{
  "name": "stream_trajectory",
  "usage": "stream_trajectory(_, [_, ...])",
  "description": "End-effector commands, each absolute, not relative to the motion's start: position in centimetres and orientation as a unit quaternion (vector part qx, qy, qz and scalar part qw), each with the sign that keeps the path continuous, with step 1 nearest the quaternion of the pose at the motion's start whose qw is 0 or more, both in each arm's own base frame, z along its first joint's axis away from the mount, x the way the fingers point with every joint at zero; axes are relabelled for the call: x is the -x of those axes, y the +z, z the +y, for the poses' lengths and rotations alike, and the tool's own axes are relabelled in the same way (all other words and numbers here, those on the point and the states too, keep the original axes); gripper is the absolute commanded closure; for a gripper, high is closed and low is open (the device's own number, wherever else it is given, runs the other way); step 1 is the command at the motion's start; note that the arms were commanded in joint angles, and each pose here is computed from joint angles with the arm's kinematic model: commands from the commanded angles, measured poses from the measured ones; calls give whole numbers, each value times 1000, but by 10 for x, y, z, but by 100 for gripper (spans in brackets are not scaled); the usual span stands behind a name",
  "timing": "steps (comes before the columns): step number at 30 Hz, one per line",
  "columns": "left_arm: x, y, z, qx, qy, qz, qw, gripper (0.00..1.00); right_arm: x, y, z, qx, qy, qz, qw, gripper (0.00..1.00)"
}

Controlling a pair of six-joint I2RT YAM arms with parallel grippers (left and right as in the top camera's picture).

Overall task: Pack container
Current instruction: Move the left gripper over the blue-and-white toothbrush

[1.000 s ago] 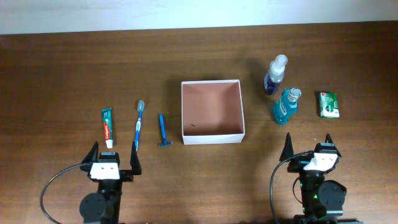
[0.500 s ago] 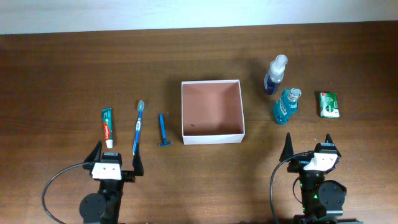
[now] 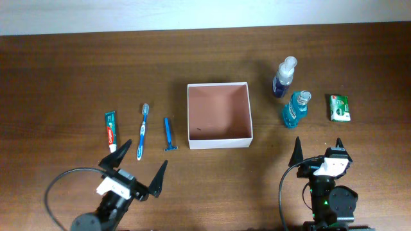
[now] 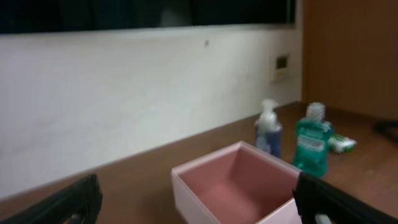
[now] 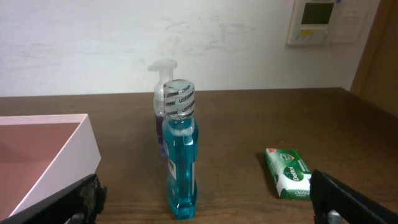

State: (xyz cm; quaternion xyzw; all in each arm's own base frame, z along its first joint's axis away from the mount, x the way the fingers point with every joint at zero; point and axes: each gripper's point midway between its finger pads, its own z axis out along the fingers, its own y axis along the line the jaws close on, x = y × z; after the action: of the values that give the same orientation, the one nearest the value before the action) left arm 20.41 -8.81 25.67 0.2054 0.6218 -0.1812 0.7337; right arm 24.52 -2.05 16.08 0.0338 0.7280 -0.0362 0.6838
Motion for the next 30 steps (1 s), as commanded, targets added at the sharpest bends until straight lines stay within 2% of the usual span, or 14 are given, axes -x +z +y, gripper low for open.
stream_trajectory(1, [-183, 310, -96, -224, -195, 607, 737, 1, -245, 157, -22, -39, -39, 732, 679, 2])
stream_trajectory(10, [-191, 333, -97, -222, -215, 772, 555, 1, -245, 157, -22, -39, -39, 732, 679, 2])
stream_trajectory(16, [-207, 352, -113, -240, -279, 786, 497, 1, -245, 157, -22, -39, -39, 732, 679, 2])
stream_trajectory(22, [-237, 334, -111, -224, -288, 808, 463, 1, -245, 157, -22, -39, -39, 732, 679, 2])
stream_trajectory(24, [-255, 320, -95, -167, -258, 841, 445, 1, -245, 157, -22, -39, -39, 732, 679, 2])
stream_trajectory(26, [-271, 301, -76, -102, -217, 880, 410, 1, -245, 157, -22, -39, -39, 732, 679, 2])
stream_trajectory(30, [-282, 252, -63, -66, -165, 937, 300, 1, -245, 157, -22, -39, -39, 732, 679, 2])
